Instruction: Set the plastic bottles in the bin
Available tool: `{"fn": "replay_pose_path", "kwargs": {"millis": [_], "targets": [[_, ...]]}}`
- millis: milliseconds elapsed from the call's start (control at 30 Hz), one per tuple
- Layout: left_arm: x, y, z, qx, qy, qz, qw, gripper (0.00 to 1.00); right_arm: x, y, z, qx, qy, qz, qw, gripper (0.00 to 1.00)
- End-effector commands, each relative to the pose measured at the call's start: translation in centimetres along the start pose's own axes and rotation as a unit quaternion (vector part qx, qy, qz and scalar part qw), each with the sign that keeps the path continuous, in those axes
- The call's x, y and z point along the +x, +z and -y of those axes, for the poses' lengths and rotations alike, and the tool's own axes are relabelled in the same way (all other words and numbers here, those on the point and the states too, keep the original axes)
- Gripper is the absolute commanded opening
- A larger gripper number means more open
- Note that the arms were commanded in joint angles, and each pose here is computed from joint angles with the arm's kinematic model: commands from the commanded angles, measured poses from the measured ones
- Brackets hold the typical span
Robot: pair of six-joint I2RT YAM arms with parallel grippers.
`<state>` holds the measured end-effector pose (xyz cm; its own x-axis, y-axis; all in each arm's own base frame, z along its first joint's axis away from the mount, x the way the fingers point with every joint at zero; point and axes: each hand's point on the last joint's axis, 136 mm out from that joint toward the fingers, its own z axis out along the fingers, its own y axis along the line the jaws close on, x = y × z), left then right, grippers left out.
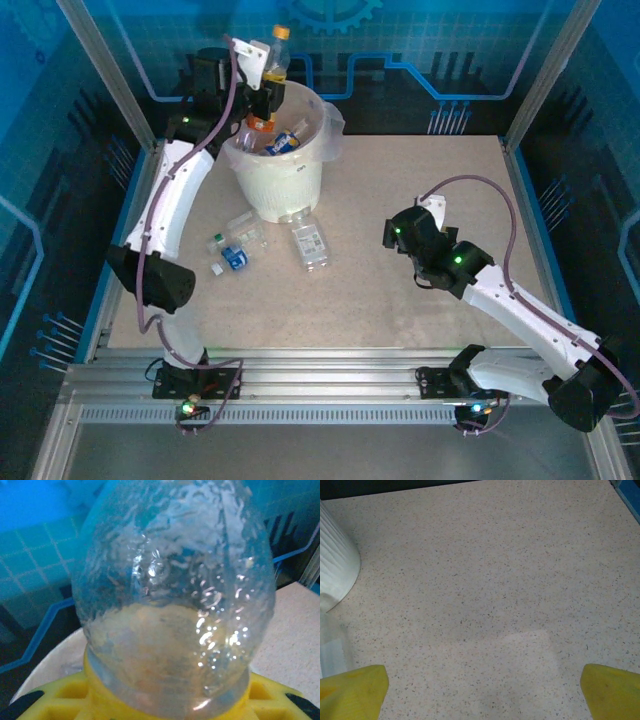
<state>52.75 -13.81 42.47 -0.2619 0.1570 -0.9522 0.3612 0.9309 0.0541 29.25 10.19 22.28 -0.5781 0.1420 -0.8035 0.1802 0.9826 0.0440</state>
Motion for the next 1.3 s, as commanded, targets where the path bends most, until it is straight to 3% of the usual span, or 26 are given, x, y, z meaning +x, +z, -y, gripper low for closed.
{"fn": "replay_pose_path", "kwargs": {"millis": [0,333,767,1067,1267], "targets": [[1.2,0.7,-1.4,-0.009,0.008,-0.025,1.000,0.41,-0.1,-0.1,0.7,0.011,0.014,-0.001,1.000,1.00],[7.0,3.0,-2.0,0.001,0.029,-0.128,0.991,0.43,-0.2,-0.1,0.6,0.010,0.014,-0.002,1.000,1.00],[10.9,4.3,-2.0,0.007,0.039,-0.195,0.980,0.49,-0.3,0.1,0.0,0.006,0.012,-0.007,1.000,1.00],[10.6,4.6,-2.3,-0.001,0.036,-0.191,0.981,0.83,-0.2,0.1,0.2,0.008,0.010,-0.008,1.000,1.00],[8.7,4.1,-2.1,-0.002,0.027,-0.165,0.986,0.90,-0.1,0.2,0.2,0.008,0.009,-0.009,1.000,1.00]]}}
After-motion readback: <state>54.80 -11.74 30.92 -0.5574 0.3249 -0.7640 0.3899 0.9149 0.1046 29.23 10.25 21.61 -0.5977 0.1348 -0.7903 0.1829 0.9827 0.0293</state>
